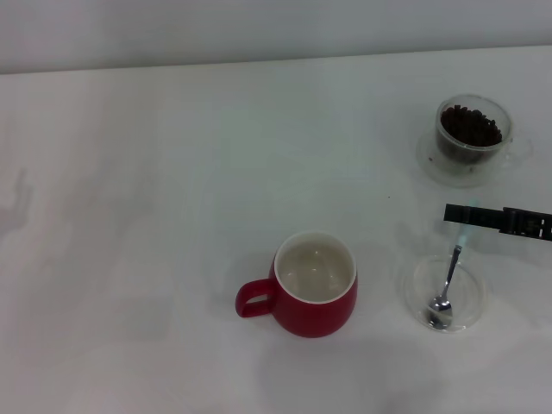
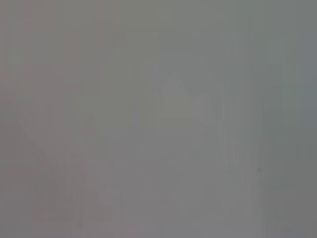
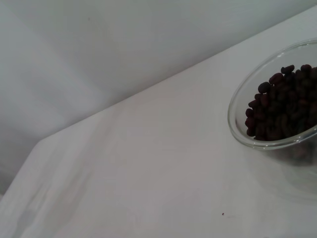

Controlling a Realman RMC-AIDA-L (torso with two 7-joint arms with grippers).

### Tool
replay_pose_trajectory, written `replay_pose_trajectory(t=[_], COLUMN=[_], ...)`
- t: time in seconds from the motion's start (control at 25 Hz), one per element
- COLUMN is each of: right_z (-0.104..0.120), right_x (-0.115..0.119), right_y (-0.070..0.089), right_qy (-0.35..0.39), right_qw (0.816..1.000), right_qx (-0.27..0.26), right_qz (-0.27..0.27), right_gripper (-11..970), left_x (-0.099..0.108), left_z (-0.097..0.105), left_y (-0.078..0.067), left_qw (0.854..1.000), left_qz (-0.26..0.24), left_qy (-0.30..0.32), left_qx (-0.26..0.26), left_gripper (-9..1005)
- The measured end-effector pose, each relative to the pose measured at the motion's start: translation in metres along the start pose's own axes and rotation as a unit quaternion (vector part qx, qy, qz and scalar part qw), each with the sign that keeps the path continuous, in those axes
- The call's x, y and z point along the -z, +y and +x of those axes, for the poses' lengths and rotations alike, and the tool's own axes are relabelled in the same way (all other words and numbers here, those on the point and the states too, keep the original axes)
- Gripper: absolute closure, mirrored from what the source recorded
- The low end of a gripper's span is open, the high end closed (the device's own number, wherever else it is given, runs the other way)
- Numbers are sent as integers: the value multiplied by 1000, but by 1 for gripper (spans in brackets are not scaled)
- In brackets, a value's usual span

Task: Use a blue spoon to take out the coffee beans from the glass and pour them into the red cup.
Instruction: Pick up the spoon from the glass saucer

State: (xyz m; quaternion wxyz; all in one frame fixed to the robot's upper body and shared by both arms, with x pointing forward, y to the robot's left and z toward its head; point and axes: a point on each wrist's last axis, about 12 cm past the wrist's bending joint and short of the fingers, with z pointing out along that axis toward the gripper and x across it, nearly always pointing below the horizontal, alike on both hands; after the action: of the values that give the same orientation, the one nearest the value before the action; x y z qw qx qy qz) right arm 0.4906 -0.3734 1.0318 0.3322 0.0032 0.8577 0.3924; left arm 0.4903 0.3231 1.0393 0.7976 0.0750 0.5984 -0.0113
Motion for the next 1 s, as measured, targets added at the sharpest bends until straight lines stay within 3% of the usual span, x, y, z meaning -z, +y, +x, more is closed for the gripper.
replay_pose_trajectory(t=[0.6, 1.0], right_z=[-1, -2], right_x=[-4, -9], right_y=[-2, -1], right_qy=[-1, 6], right_qw=[1000, 1000], right_qx=[1, 3], right_qz=[14, 15], right_gripper=[356, 432], left_x=[2, 2], left_z=[0, 1], left_y=[1, 0], left_qw=[1000, 1000], left_qz=[-2, -1], left_qy=[2, 5], left_qx=[-10, -12], left_gripper=[418, 418])
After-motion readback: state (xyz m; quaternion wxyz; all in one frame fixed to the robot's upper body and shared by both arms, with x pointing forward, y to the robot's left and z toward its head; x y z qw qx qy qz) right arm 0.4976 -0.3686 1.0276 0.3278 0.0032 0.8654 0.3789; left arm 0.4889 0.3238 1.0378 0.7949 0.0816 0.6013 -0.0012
